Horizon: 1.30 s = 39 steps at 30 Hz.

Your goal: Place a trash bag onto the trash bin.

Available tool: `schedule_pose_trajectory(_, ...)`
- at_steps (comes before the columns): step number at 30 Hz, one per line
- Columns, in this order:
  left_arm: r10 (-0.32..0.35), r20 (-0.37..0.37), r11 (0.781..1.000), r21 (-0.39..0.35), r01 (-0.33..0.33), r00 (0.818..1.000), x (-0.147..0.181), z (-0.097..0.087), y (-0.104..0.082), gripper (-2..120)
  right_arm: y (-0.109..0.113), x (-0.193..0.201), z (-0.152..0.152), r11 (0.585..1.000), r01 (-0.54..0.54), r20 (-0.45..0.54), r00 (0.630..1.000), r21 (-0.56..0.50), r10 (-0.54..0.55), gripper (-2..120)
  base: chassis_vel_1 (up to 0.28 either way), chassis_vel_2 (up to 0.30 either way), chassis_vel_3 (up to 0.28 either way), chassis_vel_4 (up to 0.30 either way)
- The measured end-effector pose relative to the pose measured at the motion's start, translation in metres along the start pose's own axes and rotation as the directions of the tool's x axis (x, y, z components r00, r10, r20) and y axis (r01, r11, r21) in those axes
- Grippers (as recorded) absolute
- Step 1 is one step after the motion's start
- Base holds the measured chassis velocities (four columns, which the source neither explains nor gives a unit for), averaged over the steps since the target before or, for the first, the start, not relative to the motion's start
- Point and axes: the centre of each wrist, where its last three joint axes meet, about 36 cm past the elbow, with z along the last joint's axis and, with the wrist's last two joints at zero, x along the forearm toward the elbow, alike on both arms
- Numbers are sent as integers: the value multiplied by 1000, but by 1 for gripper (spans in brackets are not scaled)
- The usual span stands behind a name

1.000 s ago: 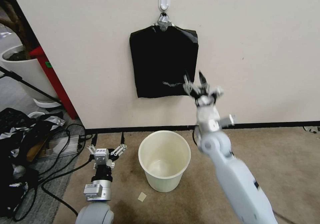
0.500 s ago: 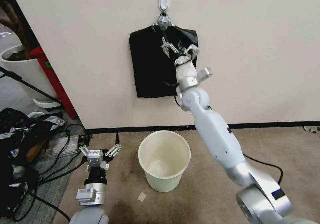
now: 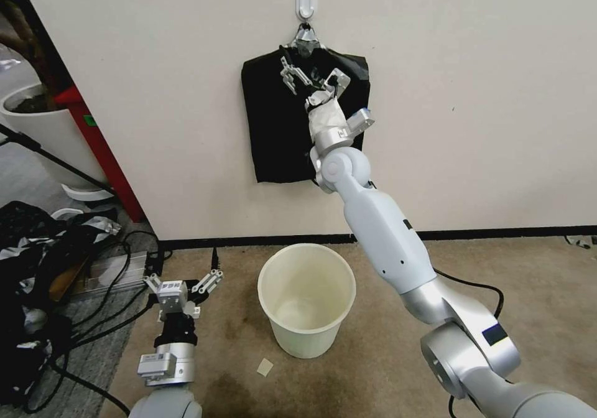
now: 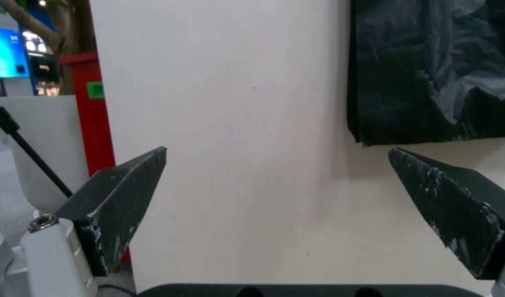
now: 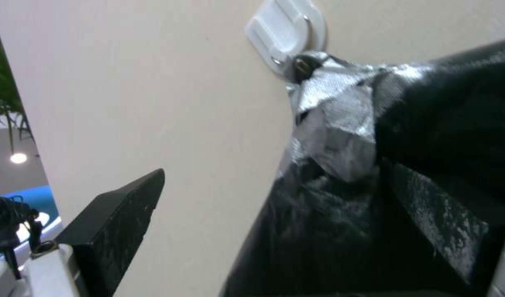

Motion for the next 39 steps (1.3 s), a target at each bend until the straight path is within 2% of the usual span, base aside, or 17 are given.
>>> schedule_pose_trajectory(5,-1,-9,1000,-5,1,1000,-1,6,1,100,6,-8,-5,999,29,36,999,-33,-27,89,0,0,0,0)
schedule_pose_trajectory(8,2,-10,1000,-6,-2,1000,-2,8,1,100,11,-10,-8,998,43,50,998,-42,-41,88,0,0,0,0)
schedule_pose_trajectory(15,4,-12,1000,-9,-4,1000,-3,11,0,100,11,-14,-10,998,44,58,997,-42,-42,88,0,0,0,0)
schedule_pose_trajectory(27,10,-14,1000,-12,-10,1000,-5,14,-2,100,-3,-9,-9,999,6,48,999,-37,-4,87,0,0,0,0)
schedule_pose_trajectory(30,9,-16,1000,-14,-10,1000,-5,16,-2,100,-4,-10,-10,999,4,49,999,-35,-3,74,0,0,0,0)
schedule_pose_trajectory(32,10,-16,1000,-14,-10,1000,-5,16,-2,100,-4,-10,-10,999,5,49,999,-35,-3,72,0,0,0,0)
schedule_pose_trajectory(33,10,-16,1000,-15,-10,1000,-5,16,-2,100,-4,-11,-10,999,5,49,999,-34,-3,64,0,0,0,0)
schedule_pose_trajectory(35,10,-16,1000,-15,-10,1000,-5,16,-2,100,-4,-11,-11,999,5,50,999,-33,-3,61,0,0,0,0)
schedule_pose_trajectory(39,9,-15,1000,-17,-10,1000,-5,16,-2,100,-5,-12,-11,999,-1,55,998,-33,3,41,0,0,0,0)
